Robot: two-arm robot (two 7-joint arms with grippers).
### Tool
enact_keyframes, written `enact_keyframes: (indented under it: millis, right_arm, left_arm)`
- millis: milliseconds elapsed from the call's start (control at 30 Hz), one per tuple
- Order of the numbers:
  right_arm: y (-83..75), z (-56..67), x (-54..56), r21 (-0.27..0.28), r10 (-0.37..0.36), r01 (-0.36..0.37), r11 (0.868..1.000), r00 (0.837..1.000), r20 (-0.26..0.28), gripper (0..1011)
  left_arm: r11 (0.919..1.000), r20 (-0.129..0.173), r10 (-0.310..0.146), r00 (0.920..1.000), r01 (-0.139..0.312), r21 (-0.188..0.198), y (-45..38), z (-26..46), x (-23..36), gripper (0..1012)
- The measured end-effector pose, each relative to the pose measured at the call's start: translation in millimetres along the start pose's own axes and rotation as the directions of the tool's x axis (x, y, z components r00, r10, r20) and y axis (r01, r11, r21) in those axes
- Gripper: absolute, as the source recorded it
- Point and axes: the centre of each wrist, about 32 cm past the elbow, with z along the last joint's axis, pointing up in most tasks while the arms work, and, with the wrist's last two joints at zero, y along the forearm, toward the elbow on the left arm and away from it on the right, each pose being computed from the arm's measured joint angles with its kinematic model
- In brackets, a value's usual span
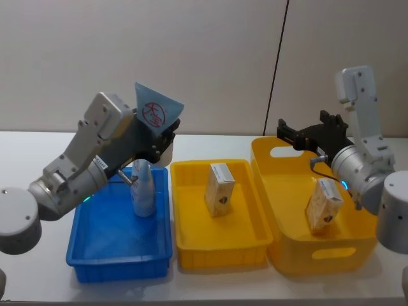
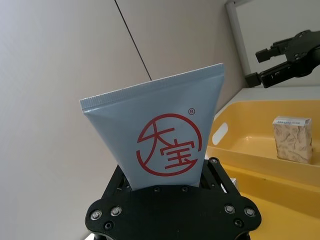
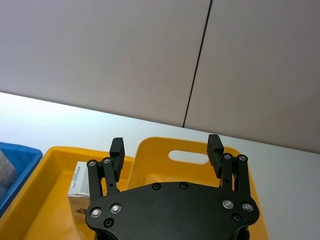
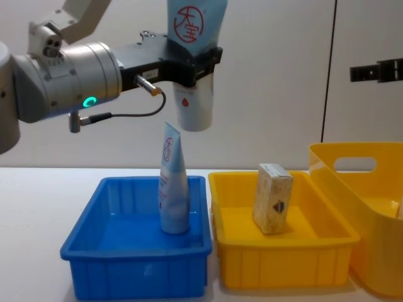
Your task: Bimanual collaborative sorting of washing and personal care products
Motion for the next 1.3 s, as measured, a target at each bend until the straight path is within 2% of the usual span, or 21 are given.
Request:
enact_keyframes:
  millis: [233,400,600,733,867,900,967,1033,1200,1300]
  right_arm:
    - [-0.9,-1.2,-3.7,-0.004,0.03,-0.03,1.0,0.999,0.03,1003]
    - [-1.6,-3.2,-5.3,-0.012,0.061,-0.061,0.998,0.997,0.051,1003]
    - [-3.2,-7.2,-3.9,-0.023,0.12,-0.119,0.993,0.989,0.083,1003]
    - [-4.5,-10.3,-2.0,-0.031,0.167,-0.165,0.986,0.98,0.104,1003]
    - [-6.5,-14.7,1.3,-0.044,0.232,-0.228,0.973,0.965,0.123,1003]
    - [-6.5,-14.7,1.3,-0.044,0.232,-0.228,0.973,0.965,0.123,1003]
    - [-8.0,-17.4,4.2,-0.056,0.275,-0.27,0.961,0.953,0.129,1003]
    - [-8.7,-18.2,5.4,-0.061,0.293,-0.288,0.956,0.947,0.129,1004]
    - [-11.8,-19.2,9.6,-0.081,0.364,-0.356,0.931,0.924,0.122,1003]
    - [-14.0,-18.6,12.6,-0.099,0.42,-0.411,0.906,0.901,0.107,1003]
  left_arm:
    - [0.9998,0.007,-0.006,1.0,0.006,0.02,-6.2,-2.2,-1.6,364]
    - [0.9998,0.007,-0.009,0.9999,0.008,0.02,-9.3,-2.0,-2.2,363]
    - [0.9997,0.007,-0.023,0.9997,0.023,-0.003,-13.9,1.5,-2.8,363]
    - [0.9986,0.005,-0.04,0.9992,0.04,-0.033,-18.6,5.9,-3.7,364]
    - [0.9968,0.005,-0.057,0.9984,0.057,-0.057,-23.2,9.8,-4.8,364]
    - [0.9959,0.005,-0.063,0.998,0.063,-0.065,-24.9,11.1,-5.2,363]
    - [0.9949,0.005,-0.07,0.9975,0.07,-0.073,-26.7,12.4,-5.5,364]
    - [0.9941,0.005,-0.076,0.9971,0.076,-0.078,-28.0,13.1,-5.9,364]
    - [0.9909,0.0,-0.097,0.9953,0.097,-0.094,-33.1,15.3,-7.7,363]
    - [0.9893,-0.005,-0.108,0.9942,0.107,-0.099,-35.8,16.0,-9.1,363]
